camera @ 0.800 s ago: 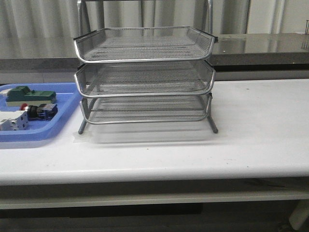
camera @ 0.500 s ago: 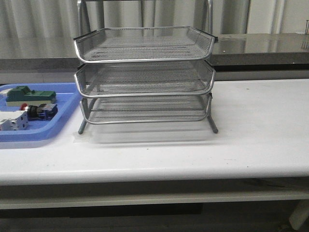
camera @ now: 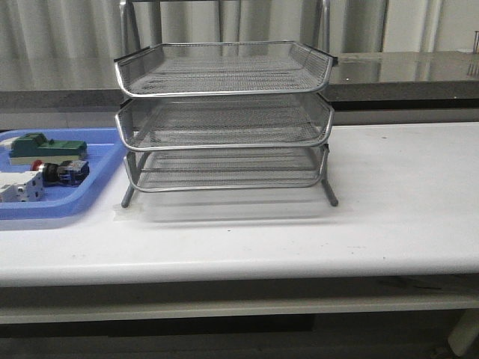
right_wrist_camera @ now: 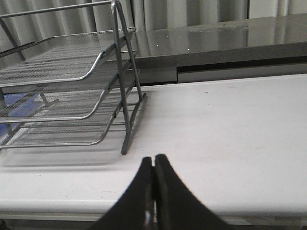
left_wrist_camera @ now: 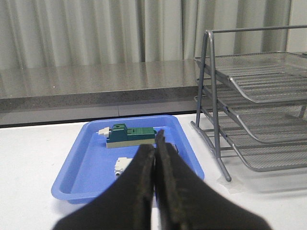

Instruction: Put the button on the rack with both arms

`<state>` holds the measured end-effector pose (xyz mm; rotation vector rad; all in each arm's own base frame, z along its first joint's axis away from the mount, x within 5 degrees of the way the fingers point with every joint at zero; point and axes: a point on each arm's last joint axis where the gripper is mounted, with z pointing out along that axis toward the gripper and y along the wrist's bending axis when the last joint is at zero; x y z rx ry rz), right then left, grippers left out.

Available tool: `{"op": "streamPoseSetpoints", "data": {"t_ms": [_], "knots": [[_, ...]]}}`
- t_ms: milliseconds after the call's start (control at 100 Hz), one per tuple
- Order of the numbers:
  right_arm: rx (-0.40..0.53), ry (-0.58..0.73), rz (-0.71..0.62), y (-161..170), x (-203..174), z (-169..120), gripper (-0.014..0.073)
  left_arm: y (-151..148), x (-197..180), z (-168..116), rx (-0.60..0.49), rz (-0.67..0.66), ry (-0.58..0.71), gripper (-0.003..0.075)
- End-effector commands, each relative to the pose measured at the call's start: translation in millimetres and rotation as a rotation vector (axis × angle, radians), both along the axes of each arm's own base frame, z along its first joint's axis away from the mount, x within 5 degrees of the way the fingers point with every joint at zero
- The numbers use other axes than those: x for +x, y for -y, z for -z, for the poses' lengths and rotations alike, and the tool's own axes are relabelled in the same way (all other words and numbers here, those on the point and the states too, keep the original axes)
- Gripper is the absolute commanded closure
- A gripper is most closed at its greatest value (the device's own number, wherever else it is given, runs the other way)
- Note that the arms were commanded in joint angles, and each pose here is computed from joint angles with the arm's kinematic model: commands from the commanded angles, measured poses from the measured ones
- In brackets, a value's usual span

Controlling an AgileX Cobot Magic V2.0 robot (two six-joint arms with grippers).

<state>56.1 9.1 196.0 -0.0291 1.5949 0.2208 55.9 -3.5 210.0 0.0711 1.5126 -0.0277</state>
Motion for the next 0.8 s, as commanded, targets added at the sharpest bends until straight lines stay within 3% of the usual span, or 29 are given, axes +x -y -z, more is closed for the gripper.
{"op": "streamPoseSetpoints", "data": {"t_ms": [0, 210, 380, 480, 790], "knots": [[0.003, 0.120, 0.006, 1, -3, -14, 0.0652, 1, -1, 6, -0.022, 0.008, 0.068, 0.0716], [0.017, 0.151, 0.004, 1, -3, -18, 0.0652, 1, -1, 6, -0.022, 0.008, 0.068, 0.0716], [0.119, 0.134, -0.003, 1, -5, -26, 0.0652, 1, -1, 6, -0.022, 0.008, 0.068, 0.0716], [0.129, 0.116, -0.010, 1, -8, -40, 0.0652, 1, -1, 6, -0.022, 0.008, 0.068, 0.0716], [0.089, -0.105, -0.030, -3, -4, -86, 0.0652, 1, -1, 6, -0.022, 0.008, 0.068, 0.0716]]}}
